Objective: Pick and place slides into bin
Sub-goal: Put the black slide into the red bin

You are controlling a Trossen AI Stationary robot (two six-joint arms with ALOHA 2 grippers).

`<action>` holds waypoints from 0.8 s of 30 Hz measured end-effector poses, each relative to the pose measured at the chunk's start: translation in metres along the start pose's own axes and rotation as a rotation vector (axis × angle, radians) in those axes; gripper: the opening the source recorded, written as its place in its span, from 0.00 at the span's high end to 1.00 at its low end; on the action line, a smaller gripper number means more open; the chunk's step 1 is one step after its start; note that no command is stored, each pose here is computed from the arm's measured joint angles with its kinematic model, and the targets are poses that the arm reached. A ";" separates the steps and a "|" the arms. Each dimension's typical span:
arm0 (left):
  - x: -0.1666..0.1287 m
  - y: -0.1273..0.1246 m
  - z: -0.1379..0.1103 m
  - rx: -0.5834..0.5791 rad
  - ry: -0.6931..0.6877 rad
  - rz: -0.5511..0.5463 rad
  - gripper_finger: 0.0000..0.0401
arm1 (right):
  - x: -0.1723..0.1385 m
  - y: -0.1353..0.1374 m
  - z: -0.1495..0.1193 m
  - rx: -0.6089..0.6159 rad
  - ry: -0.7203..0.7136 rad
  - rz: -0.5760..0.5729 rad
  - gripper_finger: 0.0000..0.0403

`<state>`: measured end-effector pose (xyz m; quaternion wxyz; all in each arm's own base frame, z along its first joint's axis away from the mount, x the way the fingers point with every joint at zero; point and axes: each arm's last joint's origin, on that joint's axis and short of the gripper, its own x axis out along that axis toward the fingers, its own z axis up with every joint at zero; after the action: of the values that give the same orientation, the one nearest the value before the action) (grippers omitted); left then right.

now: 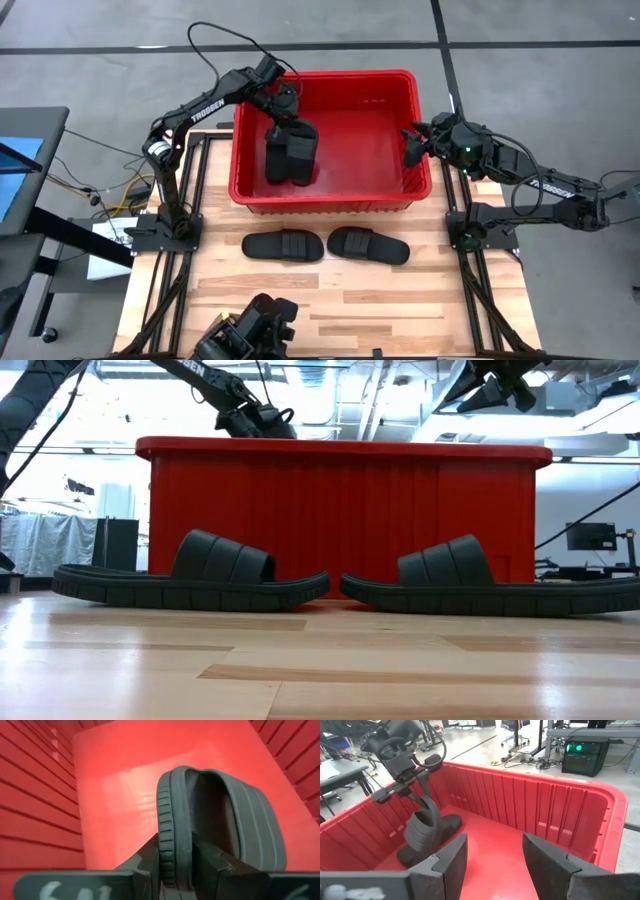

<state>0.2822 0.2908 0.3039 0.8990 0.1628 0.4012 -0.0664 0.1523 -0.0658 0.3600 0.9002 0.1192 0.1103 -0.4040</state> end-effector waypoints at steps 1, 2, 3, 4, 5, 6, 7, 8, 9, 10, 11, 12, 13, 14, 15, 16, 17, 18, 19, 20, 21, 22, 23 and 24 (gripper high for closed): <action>0.000 0.000 0.000 0.004 -0.003 0.005 0.83 | 0.000 0.000 0.000 0.000 0.000 0.000 0.55; 0.000 0.001 0.001 0.006 -0.006 0.010 0.83 | 0.000 0.000 0.000 0.000 0.000 0.000 0.55; 0.000 0.001 0.001 0.008 -0.006 0.015 0.83 | 0.000 0.000 0.000 0.000 0.000 0.000 0.55; 0.000 0.002 0.001 0.008 -0.005 0.019 0.83 | 0.000 0.000 0.000 -0.001 0.000 0.000 0.55; 0.000 0.002 0.001 0.008 -0.004 0.022 0.82 | 0.000 0.000 0.000 0.000 0.000 0.000 0.55; 0.000 0.002 0.001 0.009 -0.001 0.024 0.82 | 0.000 0.000 0.000 -0.001 0.000 0.000 0.55; 0.000 0.002 0.001 0.009 0.003 0.028 0.82 | 0.000 0.000 0.000 -0.001 0.000 0.000 0.55; 0.001 0.002 0.001 0.006 0.010 0.032 0.82 | 0.000 0.000 0.000 -0.001 0.001 0.000 0.55; 0.001 0.002 0.001 0.007 0.016 0.035 0.82 | 0.000 0.000 0.000 -0.001 0.001 0.000 0.55; 0.001 0.002 0.002 0.008 0.024 0.040 0.82 | 0.000 0.000 0.000 -0.001 0.001 0.000 0.55; 0.001 0.002 0.002 0.008 0.031 0.045 0.82 | 0.000 0.000 0.000 -0.001 0.001 0.000 0.55; 0.002 0.002 0.002 0.010 0.034 0.048 0.82 | 0.000 0.000 0.000 -0.001 0.001 0.000 0.55; 0.002 0.002 0.003 0.012 0.038 0.050 0.82 | 0.000 0.000 0.000 -0.002 0.001 0.000 0.55; 0.002 0.002 0.003 0.014 0.037 0.051 0.82 | 0.000 0.000 0.000 -0.002 0.001 0.000 0.55; 0.002 0.002 0.003 0.014 0.037 0.051 0.82 | 0.000 0.000 0.000 -0.002 0.001 0.000 0.55; 0.002 0.002 0.003 0.014 0.037 0.051 0.82 | 0.000 0.000 0.000 -0.002 0.001 0.000 0.55; 0.002 0.002 0.003 0.014 0.037 0.051 0.82 | 0.000 0.000 0.000 -0.002 0.001 0.000 0.55; 0.002 0.002 0.003 0.013 0.038 0.051 0.82 | 0.000 0.000 0.000 -0.002 0.001 0.000 0.55; 0.002 0.002 0.003 0.013 0.038 0.051 0.82 | 0.000 0.000 0.000 -0.002 0.001 0.000 0.55; 0.002 0.002 0.003 0.013 0.038 0.051 0.82 | 0.000 0.000 0.000 -0.002 0.001 0.000 0.55; 0.002 0.002 0.003 0.013 0.038 0.051 0.82 | 0.000 0.000 0.000 -0.002 0.002 -0.001 0.55; 0.002 0.002 0.003 0.013 0.040 0.053 0.82 | 0.000 0.000 0.000 -0.003 0.004 -0.001 0.55; 0.002 0.002 0.003 0.013 0.043 0.055 0.82 | 0.000 0.000 -0.001 -0.004 0.005 -0.001 0.55; 0.002 0.002 0.003 0.013 0.045 0.056 0.82 | 0.000 0.000 -0.001 -0.005 0.007 -0.002 0.55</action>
<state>0.2861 0.2914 0.3046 0.8902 0.1812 0.4160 -0.0400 0.1521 -0.0657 0.3593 0.8997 0.1183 0.1144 -0.4043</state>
